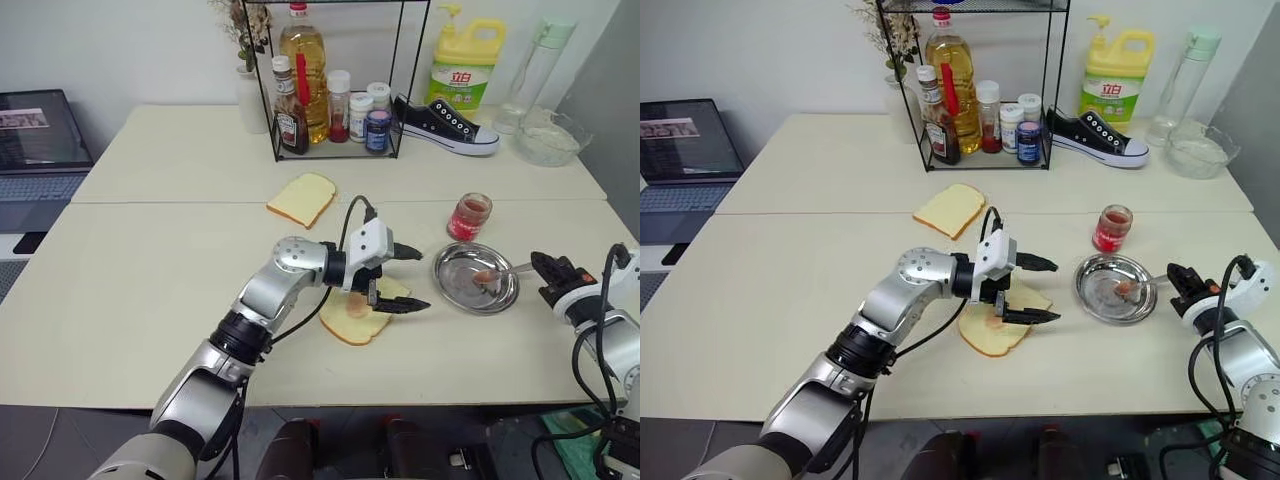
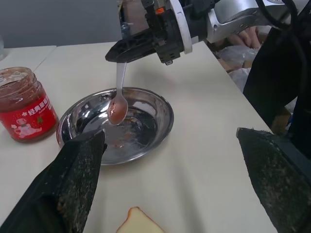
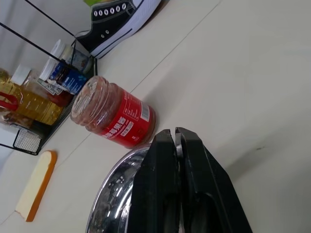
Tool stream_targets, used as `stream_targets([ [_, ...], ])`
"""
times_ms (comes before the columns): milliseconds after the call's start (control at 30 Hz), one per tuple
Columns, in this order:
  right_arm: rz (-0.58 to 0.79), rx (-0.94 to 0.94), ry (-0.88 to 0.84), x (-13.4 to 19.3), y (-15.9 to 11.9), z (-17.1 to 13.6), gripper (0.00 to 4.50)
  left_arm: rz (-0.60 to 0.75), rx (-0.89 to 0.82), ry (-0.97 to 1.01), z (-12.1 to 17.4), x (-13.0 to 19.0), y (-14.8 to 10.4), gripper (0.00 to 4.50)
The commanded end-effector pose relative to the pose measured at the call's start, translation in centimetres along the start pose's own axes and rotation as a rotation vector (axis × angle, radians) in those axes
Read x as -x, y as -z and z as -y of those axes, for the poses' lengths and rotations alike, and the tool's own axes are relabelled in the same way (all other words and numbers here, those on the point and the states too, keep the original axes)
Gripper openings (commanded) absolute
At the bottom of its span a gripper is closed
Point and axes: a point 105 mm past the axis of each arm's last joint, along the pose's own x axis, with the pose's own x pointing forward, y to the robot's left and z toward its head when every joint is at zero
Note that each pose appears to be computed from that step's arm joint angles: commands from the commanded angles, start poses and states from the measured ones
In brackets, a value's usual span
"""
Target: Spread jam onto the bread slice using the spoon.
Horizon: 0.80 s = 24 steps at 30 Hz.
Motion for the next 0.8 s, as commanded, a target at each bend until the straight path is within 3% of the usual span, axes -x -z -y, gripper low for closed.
stream_targets([
  [33, 0.02, 0.027, 0.027, 0.0, -0.8, 1.2, 0.48, 0.021, -0.046, -0.002, -0.1, 0.0, -0.9, 4.5],
  [100, 0.022, 0.023, 0.043, -0.1, -1.0, 1.8, 1.0, 0.021, -0.041, -0.009, -0.1, 0.1, -0.8, 4.5],
  [267, 0.049, -0.013, 0.062, 0.0, -1.8, 2.6, 2.79, 0.017, -0.038, -0.017, 0.0, 0.5, -0.6, 4.5],
  [433, 0.14, -0.021, 0.072, 0.7, -4.8, 2.5, 4.46, 0.013, -0.029, -0.047, -0.3, 1.4, -0.5, 4.5],
  [533, 0.207, -0.014, 0.069, 1.5, -7.2, 1.9, 4.46, -0.003, -0.023, -0.088, -0.8, 2.7, -0.3, 4.5],
  [600, 0.197, 0.108, 0.048, 1.5, -7.7, 0.3, 4.46, -0.015, -0.005, -0.167, -1.7, 4.2, -0.1, 4.5],
  [667, 0.134, 0.332, -0.006, 1.1, -6.4, -2.7, 4.46, -0.004, 0.01, -0.313, -3.1, 6.3, -0.2, 4.5],
  [800, 0.034, 0.704, -0.138, -0.1, -0.9, -7.7, 4.46, -0.013, 0.032, -0.735, -6.5, 11.8, 0.5, 4.5],
])
